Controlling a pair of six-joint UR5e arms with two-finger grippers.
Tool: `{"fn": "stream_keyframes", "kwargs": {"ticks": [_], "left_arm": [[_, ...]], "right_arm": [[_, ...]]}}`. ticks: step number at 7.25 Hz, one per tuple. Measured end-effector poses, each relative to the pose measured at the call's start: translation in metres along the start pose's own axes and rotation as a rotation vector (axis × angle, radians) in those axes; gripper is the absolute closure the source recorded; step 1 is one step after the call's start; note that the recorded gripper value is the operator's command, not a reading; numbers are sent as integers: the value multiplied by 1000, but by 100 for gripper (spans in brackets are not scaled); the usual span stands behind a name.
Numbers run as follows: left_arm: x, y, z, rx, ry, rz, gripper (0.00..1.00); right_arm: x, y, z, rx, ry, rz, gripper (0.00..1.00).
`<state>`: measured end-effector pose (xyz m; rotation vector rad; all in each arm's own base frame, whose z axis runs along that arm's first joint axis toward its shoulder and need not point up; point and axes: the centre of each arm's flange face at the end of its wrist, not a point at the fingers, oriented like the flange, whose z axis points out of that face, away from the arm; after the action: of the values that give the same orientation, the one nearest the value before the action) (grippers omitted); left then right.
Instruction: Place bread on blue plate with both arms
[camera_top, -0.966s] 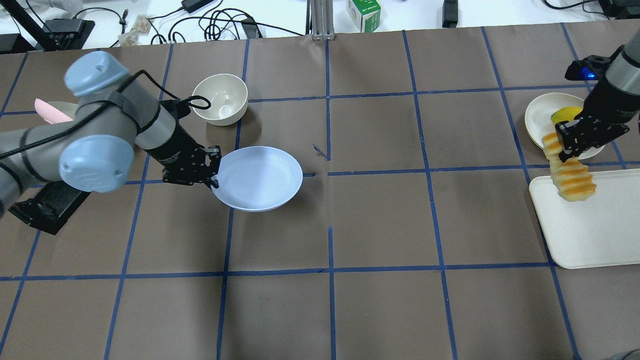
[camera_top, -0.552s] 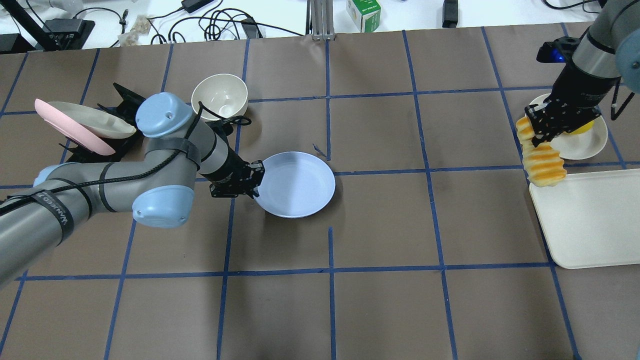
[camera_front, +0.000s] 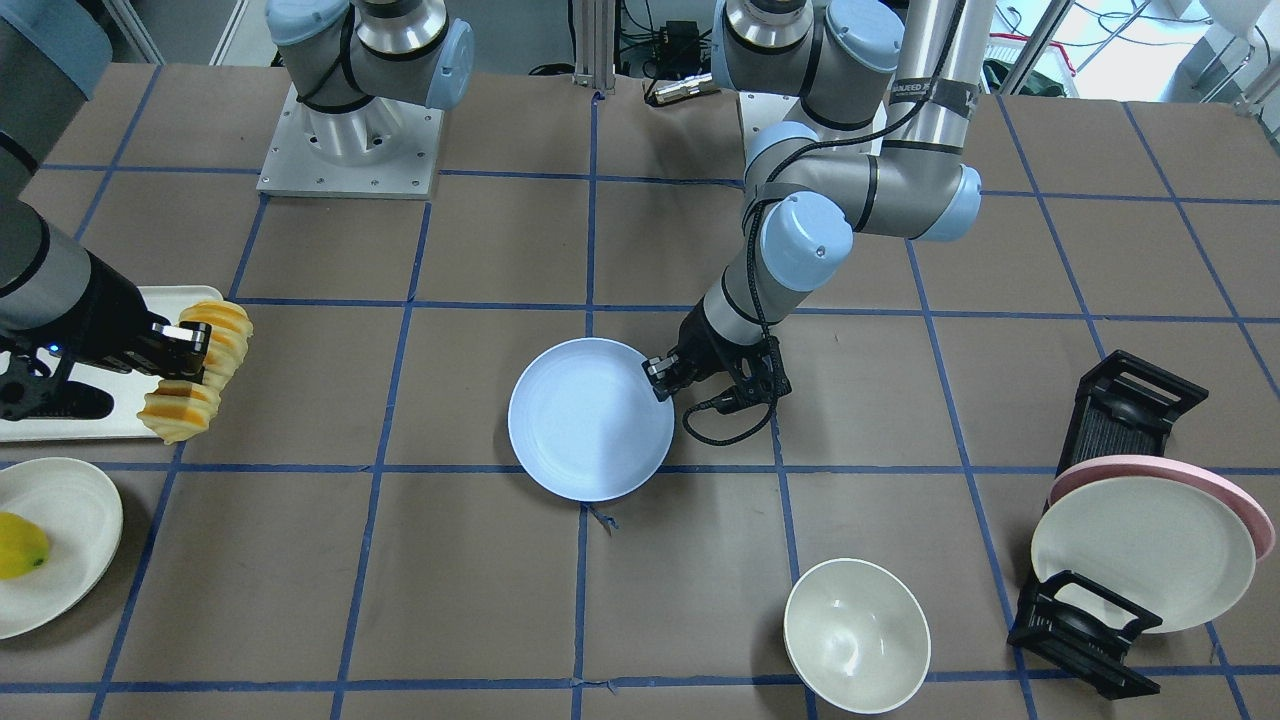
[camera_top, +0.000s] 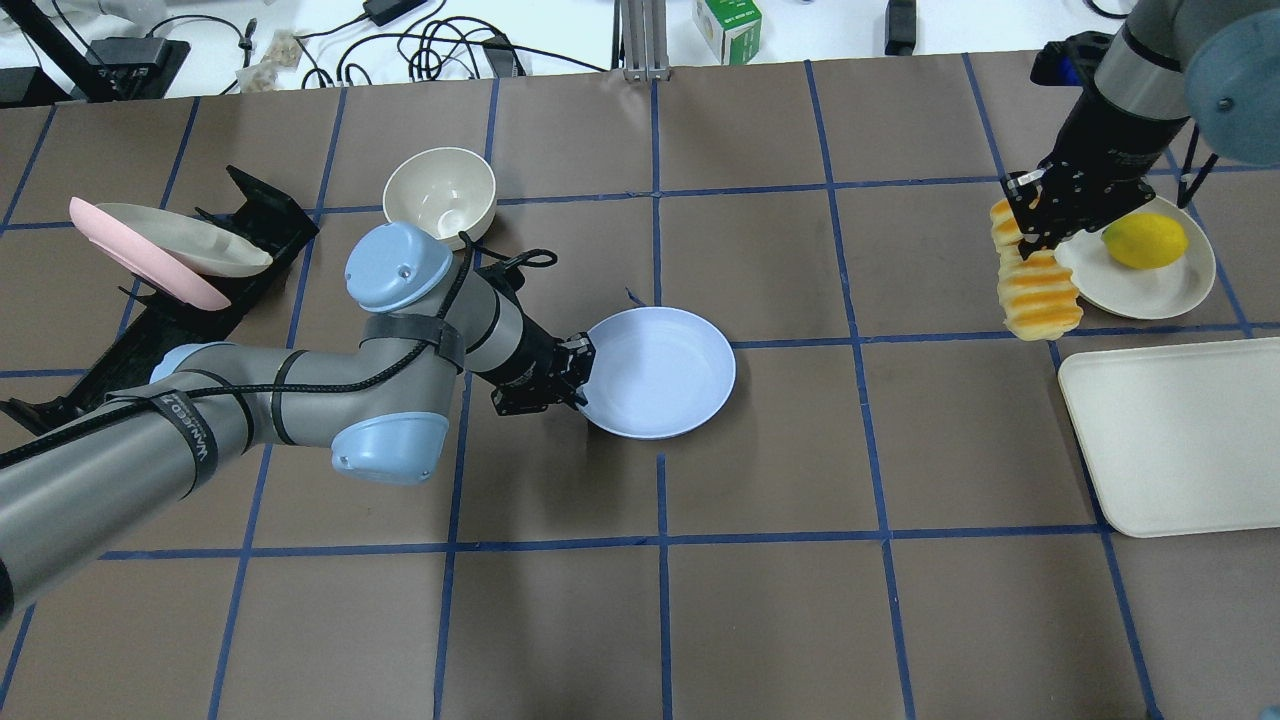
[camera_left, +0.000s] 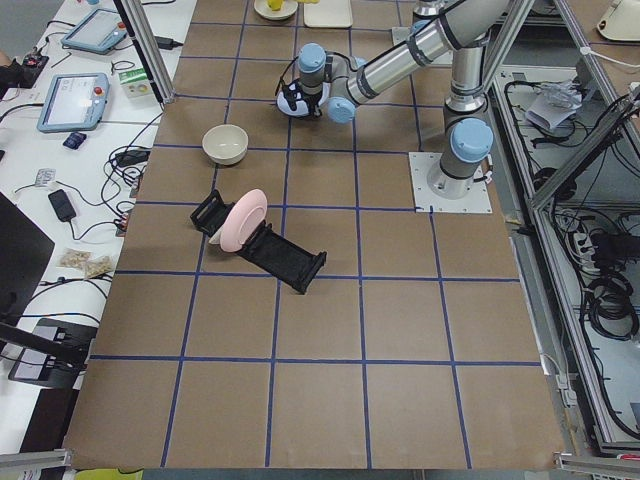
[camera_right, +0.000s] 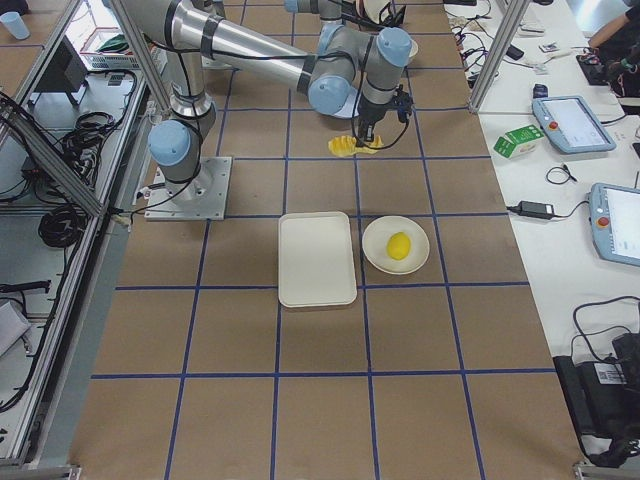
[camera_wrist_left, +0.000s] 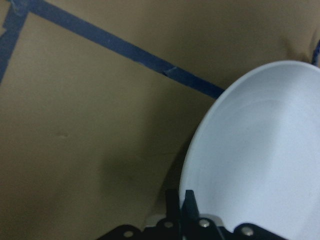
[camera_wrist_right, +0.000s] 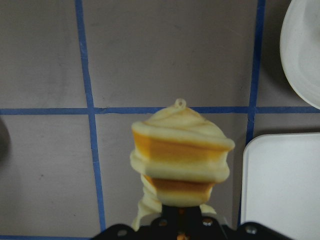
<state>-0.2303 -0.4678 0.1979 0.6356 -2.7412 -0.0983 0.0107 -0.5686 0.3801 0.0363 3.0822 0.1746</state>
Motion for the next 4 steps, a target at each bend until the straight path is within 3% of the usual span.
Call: {"fn": "stream_keyframes", "kwargs": {"ticks": [2,4], "left_arm": [[7,-6,-13,43,-5,5,0],[5,-33,-54,128,-50,41,0]], "right_arm": [[-73,-2,-9,23,-45,60,100],[-135,3,-4,10,-55,45,100]]}}
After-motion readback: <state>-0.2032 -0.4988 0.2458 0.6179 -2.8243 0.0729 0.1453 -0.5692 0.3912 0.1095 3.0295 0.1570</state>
